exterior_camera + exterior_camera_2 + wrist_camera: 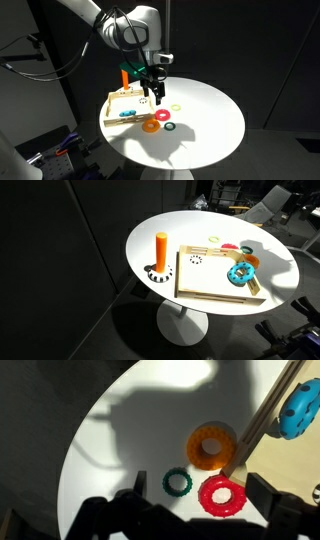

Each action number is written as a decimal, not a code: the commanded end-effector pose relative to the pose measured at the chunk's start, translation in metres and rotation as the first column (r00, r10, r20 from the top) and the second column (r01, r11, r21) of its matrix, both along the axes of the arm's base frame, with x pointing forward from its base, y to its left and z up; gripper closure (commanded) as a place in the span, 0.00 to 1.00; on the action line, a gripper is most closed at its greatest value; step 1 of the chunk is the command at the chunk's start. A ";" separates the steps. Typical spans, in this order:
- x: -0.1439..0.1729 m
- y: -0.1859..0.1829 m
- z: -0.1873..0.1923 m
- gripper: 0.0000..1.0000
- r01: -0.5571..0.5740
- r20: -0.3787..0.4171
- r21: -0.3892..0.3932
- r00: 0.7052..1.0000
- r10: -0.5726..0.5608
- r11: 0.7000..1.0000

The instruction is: Put the orange ring onto the tray

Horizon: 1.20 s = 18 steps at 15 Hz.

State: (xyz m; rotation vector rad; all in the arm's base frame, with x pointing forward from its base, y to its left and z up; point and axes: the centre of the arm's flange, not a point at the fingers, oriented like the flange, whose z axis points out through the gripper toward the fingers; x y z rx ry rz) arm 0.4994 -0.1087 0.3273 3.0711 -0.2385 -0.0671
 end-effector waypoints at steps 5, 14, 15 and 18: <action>0.004 -0.004 -0.046 0.00 0.044 -0.070 -0.013 0.997 -0.045 0.999; 0.004 -0.006 -0.133 0.00 0.080 -0.076 -0.048 0.994 -0.083 0.996; 0.005 -0.005 -0.141 0.00 0.075 -0.079 -0.044 0.994 -0.079 0.996; 0.011 -0.002 -0.159 0.00 0.065 -0.081 -0.050 0.994 -0.069 0.997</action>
